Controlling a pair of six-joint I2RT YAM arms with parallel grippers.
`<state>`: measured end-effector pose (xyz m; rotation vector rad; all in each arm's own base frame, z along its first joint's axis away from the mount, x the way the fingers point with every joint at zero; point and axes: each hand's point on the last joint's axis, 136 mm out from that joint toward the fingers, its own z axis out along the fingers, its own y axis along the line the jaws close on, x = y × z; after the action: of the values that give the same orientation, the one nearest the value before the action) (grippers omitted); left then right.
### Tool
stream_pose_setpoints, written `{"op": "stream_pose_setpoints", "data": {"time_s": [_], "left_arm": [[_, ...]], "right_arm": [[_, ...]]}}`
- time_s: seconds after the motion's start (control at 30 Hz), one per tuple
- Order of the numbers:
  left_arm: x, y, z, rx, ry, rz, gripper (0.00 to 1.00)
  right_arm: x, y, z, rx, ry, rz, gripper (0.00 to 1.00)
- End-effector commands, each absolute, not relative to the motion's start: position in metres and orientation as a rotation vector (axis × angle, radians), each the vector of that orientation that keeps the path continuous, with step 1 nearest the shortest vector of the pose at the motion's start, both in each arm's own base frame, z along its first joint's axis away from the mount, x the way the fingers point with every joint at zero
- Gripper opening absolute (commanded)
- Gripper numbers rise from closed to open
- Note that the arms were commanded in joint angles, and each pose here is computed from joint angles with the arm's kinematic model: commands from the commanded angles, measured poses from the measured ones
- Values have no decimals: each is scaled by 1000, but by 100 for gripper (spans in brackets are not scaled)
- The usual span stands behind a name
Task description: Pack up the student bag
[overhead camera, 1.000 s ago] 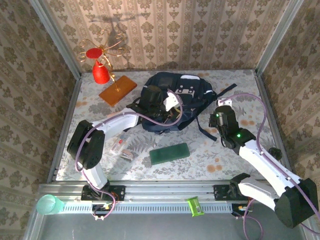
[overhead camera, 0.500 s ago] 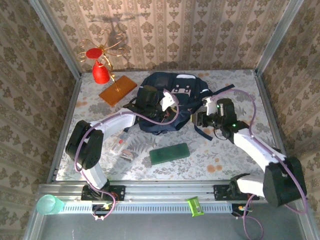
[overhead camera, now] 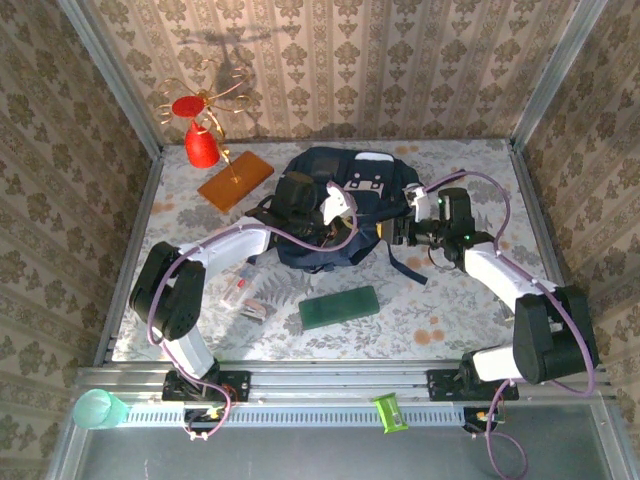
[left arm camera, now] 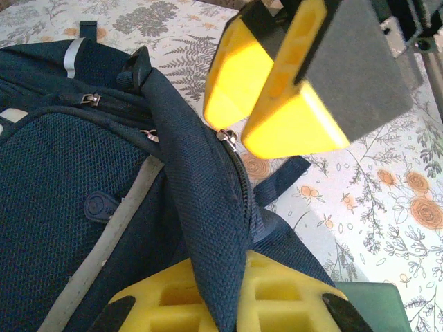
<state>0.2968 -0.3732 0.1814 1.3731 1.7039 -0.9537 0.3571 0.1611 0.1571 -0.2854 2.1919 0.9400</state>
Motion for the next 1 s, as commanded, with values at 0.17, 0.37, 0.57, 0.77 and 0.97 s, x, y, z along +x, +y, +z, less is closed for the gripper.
{"op": "stream_pose_setpoints", "data": {"time_s": [0.17, 0.37, 0.57, 0.77, 0.97], "left_arm": [[284, -382, 237, 1401, 1486, -1009, 0], [286, -381, 236, 1400, 1490, -993, 0], [289, -381, 236, 1396, 1495, -977, 0], [290, -381, 236, 1390, 1501, -972, 0], [290, -381, 238, 1388, 1497, -974, 0]], "right_arm": [[362, 183, 162, -421, 2138, 1112, 61], [355, 188, 158, -435, 2133, 1178, 47], [348, 187, 157, -421, 2120, 1184, 37], [347, 184, 151, -394, 2134, 1174, 36], [344, 182, 145, -374, 2132, 1170, 44]]}}
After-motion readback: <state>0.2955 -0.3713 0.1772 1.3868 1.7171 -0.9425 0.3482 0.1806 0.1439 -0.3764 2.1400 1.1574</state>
